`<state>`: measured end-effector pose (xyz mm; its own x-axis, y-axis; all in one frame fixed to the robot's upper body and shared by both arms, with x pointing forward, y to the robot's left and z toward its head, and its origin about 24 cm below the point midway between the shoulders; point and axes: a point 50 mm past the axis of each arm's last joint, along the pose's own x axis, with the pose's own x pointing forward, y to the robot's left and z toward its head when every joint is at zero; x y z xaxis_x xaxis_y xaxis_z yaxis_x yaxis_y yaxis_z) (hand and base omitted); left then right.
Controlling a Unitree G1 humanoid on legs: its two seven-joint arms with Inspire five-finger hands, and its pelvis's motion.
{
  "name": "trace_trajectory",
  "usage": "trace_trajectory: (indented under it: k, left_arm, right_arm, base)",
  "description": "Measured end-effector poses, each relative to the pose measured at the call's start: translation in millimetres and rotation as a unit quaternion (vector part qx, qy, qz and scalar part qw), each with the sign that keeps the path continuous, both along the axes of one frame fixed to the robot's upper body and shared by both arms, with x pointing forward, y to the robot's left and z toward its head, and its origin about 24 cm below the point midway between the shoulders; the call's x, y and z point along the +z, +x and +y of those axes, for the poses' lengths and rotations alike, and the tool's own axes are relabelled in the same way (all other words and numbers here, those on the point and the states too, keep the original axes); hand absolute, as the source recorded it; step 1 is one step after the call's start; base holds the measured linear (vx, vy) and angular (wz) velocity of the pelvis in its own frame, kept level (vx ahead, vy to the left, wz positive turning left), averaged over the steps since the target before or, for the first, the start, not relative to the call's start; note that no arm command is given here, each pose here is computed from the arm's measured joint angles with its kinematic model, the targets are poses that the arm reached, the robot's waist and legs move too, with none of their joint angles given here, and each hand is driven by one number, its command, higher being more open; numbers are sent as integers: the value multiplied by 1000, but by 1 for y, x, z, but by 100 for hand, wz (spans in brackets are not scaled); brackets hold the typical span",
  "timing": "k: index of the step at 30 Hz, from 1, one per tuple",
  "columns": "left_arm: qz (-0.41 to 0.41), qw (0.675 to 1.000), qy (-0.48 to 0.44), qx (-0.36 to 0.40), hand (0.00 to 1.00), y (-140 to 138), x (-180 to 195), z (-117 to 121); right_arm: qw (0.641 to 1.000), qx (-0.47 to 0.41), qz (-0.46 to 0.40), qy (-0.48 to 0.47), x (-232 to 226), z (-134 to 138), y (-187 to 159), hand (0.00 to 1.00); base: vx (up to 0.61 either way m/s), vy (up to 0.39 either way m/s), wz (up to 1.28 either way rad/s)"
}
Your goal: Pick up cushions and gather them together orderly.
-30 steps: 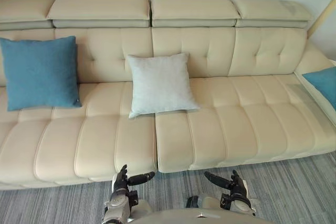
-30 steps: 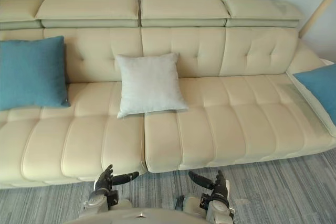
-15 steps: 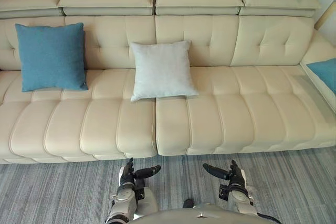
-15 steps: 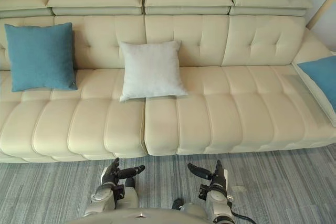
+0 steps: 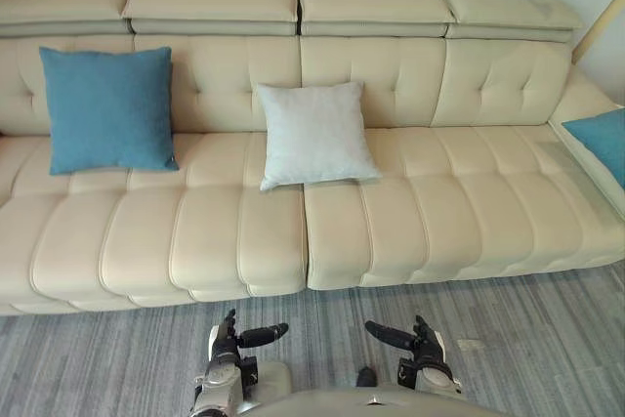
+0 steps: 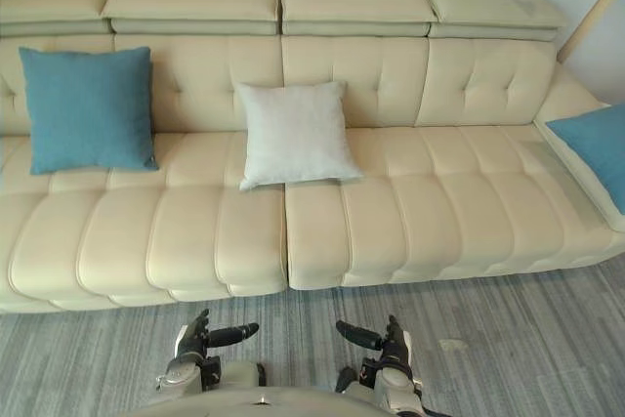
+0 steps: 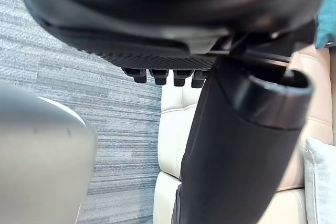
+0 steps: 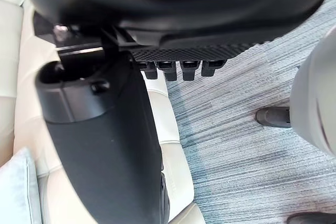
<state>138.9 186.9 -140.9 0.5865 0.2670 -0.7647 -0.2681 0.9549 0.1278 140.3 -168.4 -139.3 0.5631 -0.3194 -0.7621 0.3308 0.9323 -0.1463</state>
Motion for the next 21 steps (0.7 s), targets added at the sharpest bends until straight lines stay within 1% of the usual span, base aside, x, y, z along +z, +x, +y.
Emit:
trace_trajectory:
  k: [1, 2, 4, 5, 8, 11, 16, 20, 21]
  left_arm:
    - [2, 1000, 1, 1, 100, -1, 0, 1]
    - [11, 1000, 7, 3, 100, -7, -2, 4]
    - [23, 1000, 5, 3, 100, -12, -5, 4]
    - [32, 999, 4, -4, 100, -15, -7, 1]
    - [46, 999, 5, -15, 100, -20, -10, -1]
    - [48, 998, 7, -27, 100, -19, -11, -2]
    - [51, 998, 7, -41, 100, -12, -11, -4]
    - [46, 998, 7, -42, 100, -8, -10, -5]
    - [41, 998, 8, -47, 100, -3, -8, -6]
  right_arm:
    - [1000, 0, 3, 3, -1, 2, -2, 100]
    - [1000, 6, 23, 16, -6, 6, -10, 100]
    - [999, -5, 36, 18, -9, 3, -17, 100]
    - [999, -25, 39, 18, -10, -2, -21, 100]
    - [998, -44, 48, 18, -12, -7, -28, 100]
    - [997, -58, 55, 20, -14, -10, -32, 100]
    - [996, -65, 47, 27, -12, -9, -25, 100]
    - [997, -56, 33, 32, -9, -5, -9, 100]
    - [997, -62, 33, 32, -9, -7, -8, 100]
  base:
    - [-2, 181, -17]
    - [14, 156, -24]
    - [49, 167, -26]
    - [72, 99, -20]
    - [90, 25, -30]
    - [103, -14, -44]
    - [63, -18, -82]
    - [-26, -97, -143]
    - [37, -176, -103]
